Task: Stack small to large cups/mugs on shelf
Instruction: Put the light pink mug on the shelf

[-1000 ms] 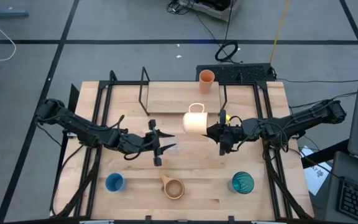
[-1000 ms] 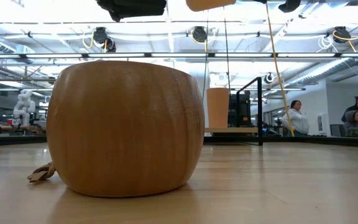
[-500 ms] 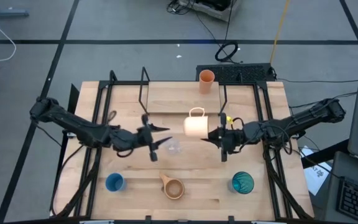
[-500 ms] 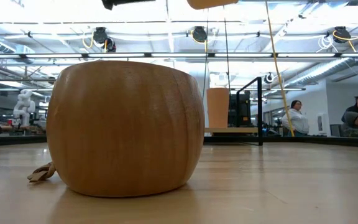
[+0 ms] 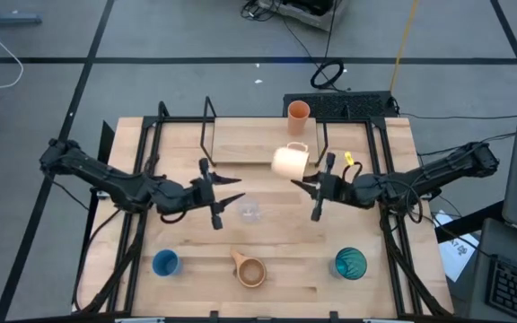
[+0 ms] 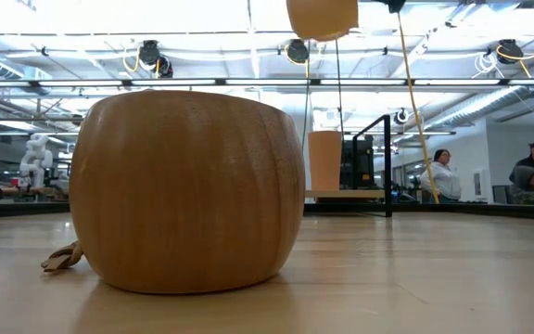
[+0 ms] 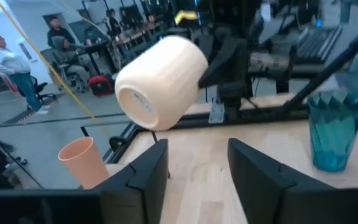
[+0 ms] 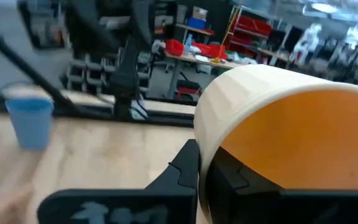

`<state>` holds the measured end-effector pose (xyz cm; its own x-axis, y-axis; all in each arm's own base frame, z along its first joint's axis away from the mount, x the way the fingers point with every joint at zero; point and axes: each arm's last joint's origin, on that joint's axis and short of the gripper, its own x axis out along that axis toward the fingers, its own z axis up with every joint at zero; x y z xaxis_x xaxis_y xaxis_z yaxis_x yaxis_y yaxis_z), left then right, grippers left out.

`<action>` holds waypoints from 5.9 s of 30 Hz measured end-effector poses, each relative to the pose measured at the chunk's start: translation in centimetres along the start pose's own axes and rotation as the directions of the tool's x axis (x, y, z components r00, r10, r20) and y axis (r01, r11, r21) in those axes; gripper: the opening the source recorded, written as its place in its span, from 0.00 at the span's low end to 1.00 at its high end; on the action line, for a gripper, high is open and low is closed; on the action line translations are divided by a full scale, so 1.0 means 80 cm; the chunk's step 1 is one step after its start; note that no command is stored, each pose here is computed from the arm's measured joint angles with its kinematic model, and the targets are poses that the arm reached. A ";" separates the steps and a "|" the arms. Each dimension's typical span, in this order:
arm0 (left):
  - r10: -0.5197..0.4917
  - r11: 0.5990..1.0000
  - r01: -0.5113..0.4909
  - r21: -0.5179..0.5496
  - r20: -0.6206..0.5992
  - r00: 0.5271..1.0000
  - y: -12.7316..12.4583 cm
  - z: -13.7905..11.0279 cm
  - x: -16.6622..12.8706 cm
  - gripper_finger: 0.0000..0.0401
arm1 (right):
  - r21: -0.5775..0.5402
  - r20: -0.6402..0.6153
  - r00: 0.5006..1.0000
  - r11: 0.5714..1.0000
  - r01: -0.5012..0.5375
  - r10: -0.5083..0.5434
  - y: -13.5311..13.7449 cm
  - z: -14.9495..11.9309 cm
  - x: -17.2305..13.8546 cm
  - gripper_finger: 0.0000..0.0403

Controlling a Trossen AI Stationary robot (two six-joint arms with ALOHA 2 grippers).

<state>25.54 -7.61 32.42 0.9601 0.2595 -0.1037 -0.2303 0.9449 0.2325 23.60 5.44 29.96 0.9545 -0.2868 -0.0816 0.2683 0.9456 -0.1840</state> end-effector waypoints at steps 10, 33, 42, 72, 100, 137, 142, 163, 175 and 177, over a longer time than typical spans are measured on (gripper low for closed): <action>-0.074 0.985 0.101 0.138 -0.189 0.979 -0.017 0.012 0.038 0.66 | 0.221 -0.168 0.982 0.974 -0.051 0.090 0.012 -0.031 0.014 0.00; -0.083 0.993 0.103 0.053 -0.298 0.951 -0.048 -0.037 0.111 0.85 | 0.356 -0.358 0.885 0.920 -0.165 0.298 0.007 -0.043 0.015 0.00; 0.166 0.972 -0.110 0.208 -0.280 0.946 -0.065 -0.066 0.139 0.97 | 0.511 -0.375 0.895 0.859 -0.016 0.240 -0.013 -0.047 0.024 0.00; 0.193 0.932 -0.092 0.351 -0.263 0.945 -0.041 -0.102 0.187 1.00 | 0.571 -0.346 0.898 0.820 -0.028 0.271 -0.027 -0.046 0.032 0.01; -0.067 0.979 0.110 0.172 -0.240 0.968 -0.034 -0.035 0.125 0.93 | 0.041 -0.361 0.841 0.908 -0.417 0.403 -0.009 -0.047 0.023 0.01; -0.439 0.881 0.342 -0.327 -0.294 0.849 0.096 -0.064 0.151 0.38 | -0.835 -0.507 0.825 0.096 -0.542 0.249 0.015 -0.081 0.039 0.00; -0.488 0.858 0.402 -0.319 -0.264 0.832 0.095 -0.061 0.151 0.23 | -0.850 -0.488 0.836 0.082 -0.520 0.252 0.016 -0.079 0.040 0.00; -0.453 0.877 0.383 -0.289 -0.233 0.861 0.109 -0.044 0.137 0.10 | -0.720 -0.359 0.916 0.572 -0.393 0.178 0.015 -0.057 0.038 0.41; -0.286 0.949 0.249 -0.194 -0.195 0.938 0.138 0.008 0.068 0.02 | -0.408 -0.082 0.994 0.907 -0.104 0.077 0.001 -0.003 0.013 0.81; -0.245 0.960 0.214 -0.182 -0.169 0.955 0.143 0.019 0.052 0.02 | -0.311 -0.063 0.995 0.946 -0.091 0.075 -0.003 0.003 0.007 0.84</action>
<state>27.16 4.03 36.10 0.9463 0.0496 -0.3195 -0.0439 0.9987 0.0250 24.13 5.07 30.16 0.9619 -0.2242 -0.1568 0.1267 0.8730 -0.4710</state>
